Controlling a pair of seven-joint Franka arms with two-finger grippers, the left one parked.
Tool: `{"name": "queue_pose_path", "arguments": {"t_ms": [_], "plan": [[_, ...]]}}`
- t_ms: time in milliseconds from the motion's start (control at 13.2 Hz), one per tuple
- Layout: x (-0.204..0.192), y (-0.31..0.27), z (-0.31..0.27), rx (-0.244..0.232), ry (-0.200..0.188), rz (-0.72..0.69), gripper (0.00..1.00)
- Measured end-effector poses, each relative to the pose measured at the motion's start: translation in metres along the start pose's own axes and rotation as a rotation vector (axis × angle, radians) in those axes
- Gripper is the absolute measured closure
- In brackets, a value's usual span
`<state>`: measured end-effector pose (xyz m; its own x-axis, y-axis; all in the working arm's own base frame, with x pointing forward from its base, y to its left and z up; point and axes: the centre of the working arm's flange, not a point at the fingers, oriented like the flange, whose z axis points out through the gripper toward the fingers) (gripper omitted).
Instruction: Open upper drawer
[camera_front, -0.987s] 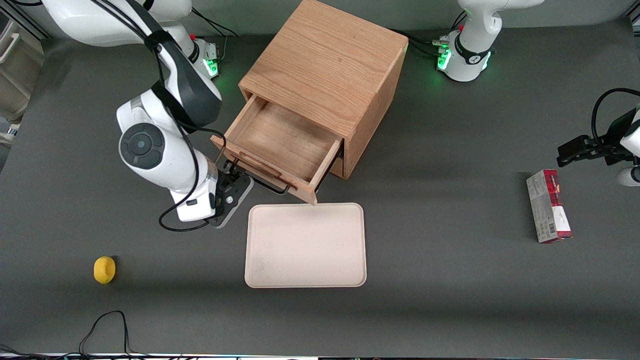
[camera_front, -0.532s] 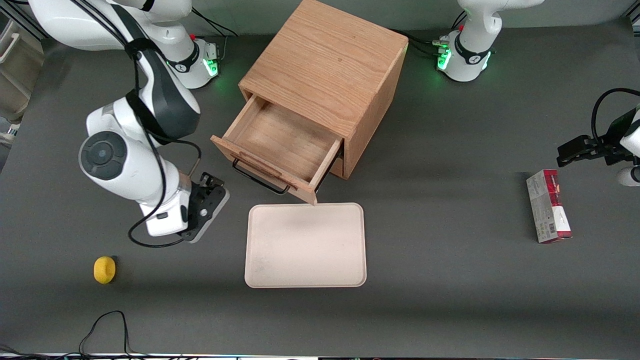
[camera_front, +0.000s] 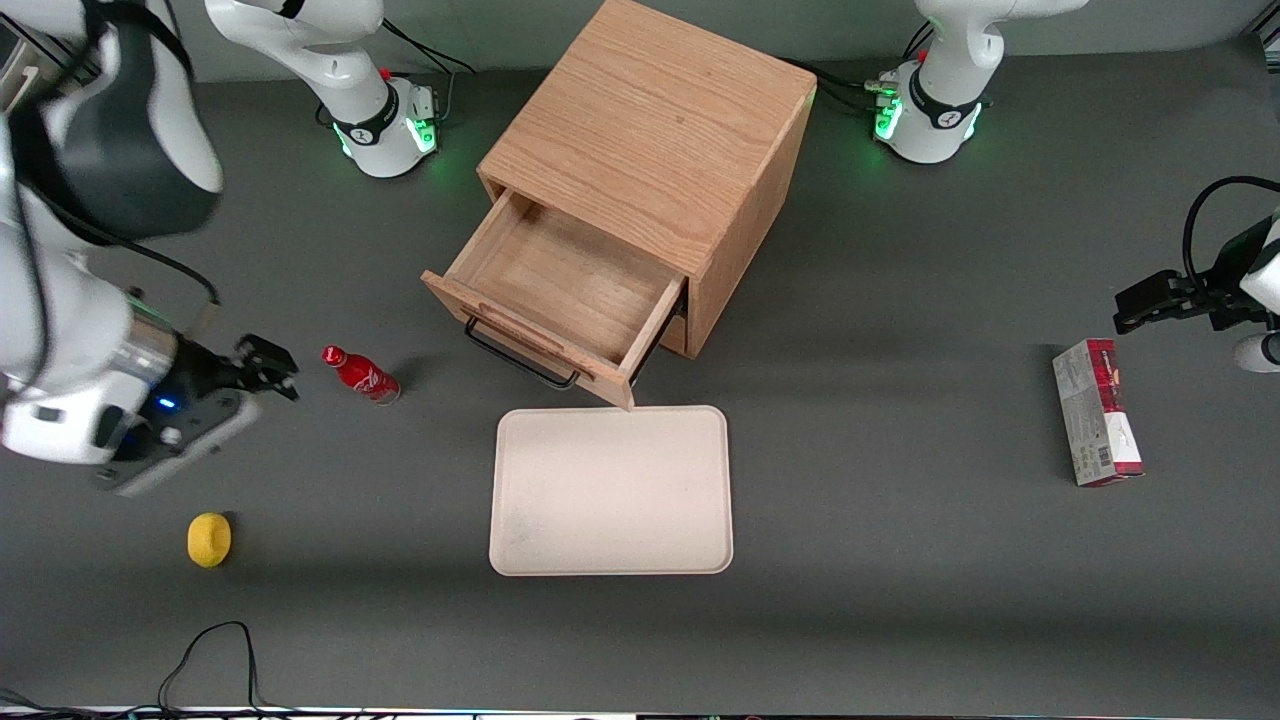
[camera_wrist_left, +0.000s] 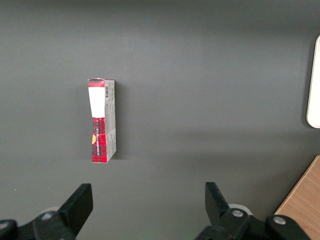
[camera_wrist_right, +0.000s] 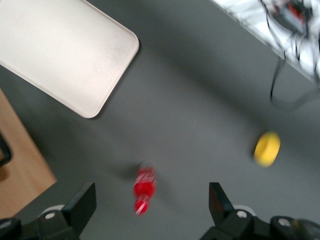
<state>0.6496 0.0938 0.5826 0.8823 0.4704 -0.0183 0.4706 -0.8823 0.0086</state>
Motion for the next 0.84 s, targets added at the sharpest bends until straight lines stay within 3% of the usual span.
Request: {"name": "queue_pose_path", "arguments": {"t_ms": [228, 304, 532, 835], "plan": [[-0.045, 0.012, -0.011, -0.006, -0.046, 0.254, 0.0], [-0.06, 0.012, -0.009, -0.015, -0.045, 0.321, 0.0], [-0.116, 0.007, -0.005, -0.043, 0.014, 0.407, 0.0], [-0.162, -0.001, -0.008, -0.046, 0.027, 0.436, 0.0]]}}
